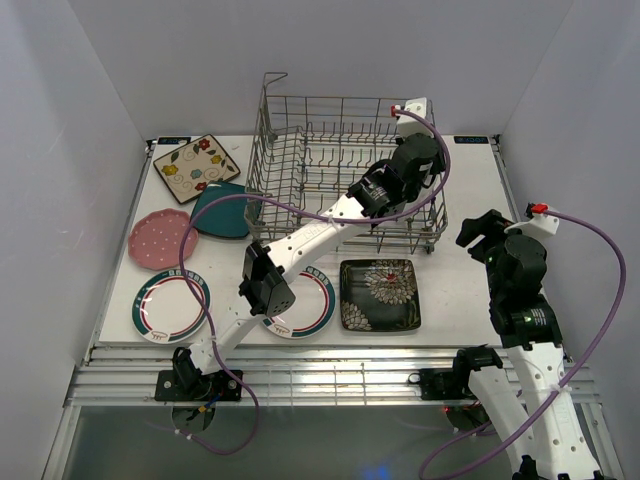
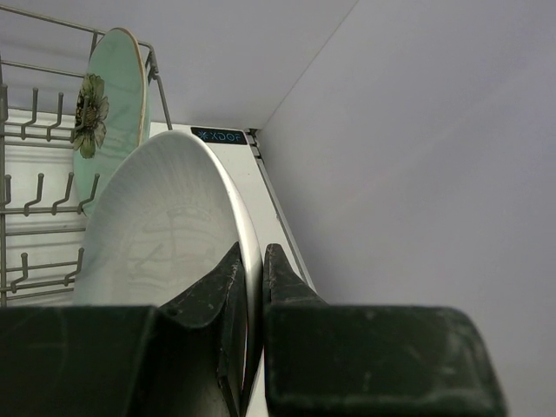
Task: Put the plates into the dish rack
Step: Insert the plate into the dish rack.
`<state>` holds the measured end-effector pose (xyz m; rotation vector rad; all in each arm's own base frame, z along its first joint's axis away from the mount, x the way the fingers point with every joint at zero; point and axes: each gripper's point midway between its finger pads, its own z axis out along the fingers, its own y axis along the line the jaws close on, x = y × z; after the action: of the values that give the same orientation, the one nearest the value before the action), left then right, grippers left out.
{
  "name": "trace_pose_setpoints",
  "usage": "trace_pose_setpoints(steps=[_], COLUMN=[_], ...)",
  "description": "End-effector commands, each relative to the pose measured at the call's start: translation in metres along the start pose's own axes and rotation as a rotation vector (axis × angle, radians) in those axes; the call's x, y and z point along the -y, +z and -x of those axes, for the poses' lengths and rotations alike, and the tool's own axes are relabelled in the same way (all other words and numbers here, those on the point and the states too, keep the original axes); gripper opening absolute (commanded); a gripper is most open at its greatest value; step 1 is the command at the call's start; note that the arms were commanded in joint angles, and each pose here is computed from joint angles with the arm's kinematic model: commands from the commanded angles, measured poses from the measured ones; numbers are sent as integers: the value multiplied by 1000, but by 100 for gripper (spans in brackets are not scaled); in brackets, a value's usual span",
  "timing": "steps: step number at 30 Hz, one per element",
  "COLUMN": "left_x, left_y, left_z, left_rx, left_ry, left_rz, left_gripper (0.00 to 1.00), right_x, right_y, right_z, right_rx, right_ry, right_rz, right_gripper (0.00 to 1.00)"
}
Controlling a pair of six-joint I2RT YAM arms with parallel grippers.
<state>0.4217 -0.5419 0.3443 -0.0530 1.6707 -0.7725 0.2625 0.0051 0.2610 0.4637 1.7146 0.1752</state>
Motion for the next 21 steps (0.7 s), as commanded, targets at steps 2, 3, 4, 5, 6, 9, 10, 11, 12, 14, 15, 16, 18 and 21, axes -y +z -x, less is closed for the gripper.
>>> trace_pose_setpoints(steps=[2,3,4,5,6,9,10,11,12,14,15,16,18,21], left_x=[40,40,39,38,38,37,38,39,38,37,35,34,31,30], left_y=[-33,-33,-33,-33,-34,-33,-32,-32,-32,-31,-31,-31,-30,-30], left_z=[99,98,95,95,93,88,85,81,78,74,70,72,67,65], left_rx=[165,162,155,152,144,126,119,110,103,91,81,82,76,71], left_ry=[-126,-125,-121,-119,-118,-118,-113,-107,-101,-98,-93,-96,-93,-90], left_rz=[-117,-115,-114,-114,-113,-115,-121,-126,-125,-123,-119,-116,-104,-102], left_gripper=[14,14,13,12,12,11,11,11,11,10,10,9,10,18], right_x=[-3,-3,-3,-2,-3,-3,-3,-3,-3,-2,-2,-1,-1,-1], right_y=[-1,-2,-2,-2,-3,-5,-5,-5,-6,-7,-7,-8,-8,-8], right_z=[8,9,8,7,9,9,9,11,11,11,12,12,12,12], right_rx=[23,27,25,23,27,29,27,30,31,34,37,39,39,36], right_ry=[14,15,16,15,17,17,16,17,17,18,19,19,19,20], right_rz=[7,9,8,7,11,10,9,9,8,7,5,5,4,3], right_gripper=[72,72,72,72,72,72,72,72,72,72,72,72,72,72])
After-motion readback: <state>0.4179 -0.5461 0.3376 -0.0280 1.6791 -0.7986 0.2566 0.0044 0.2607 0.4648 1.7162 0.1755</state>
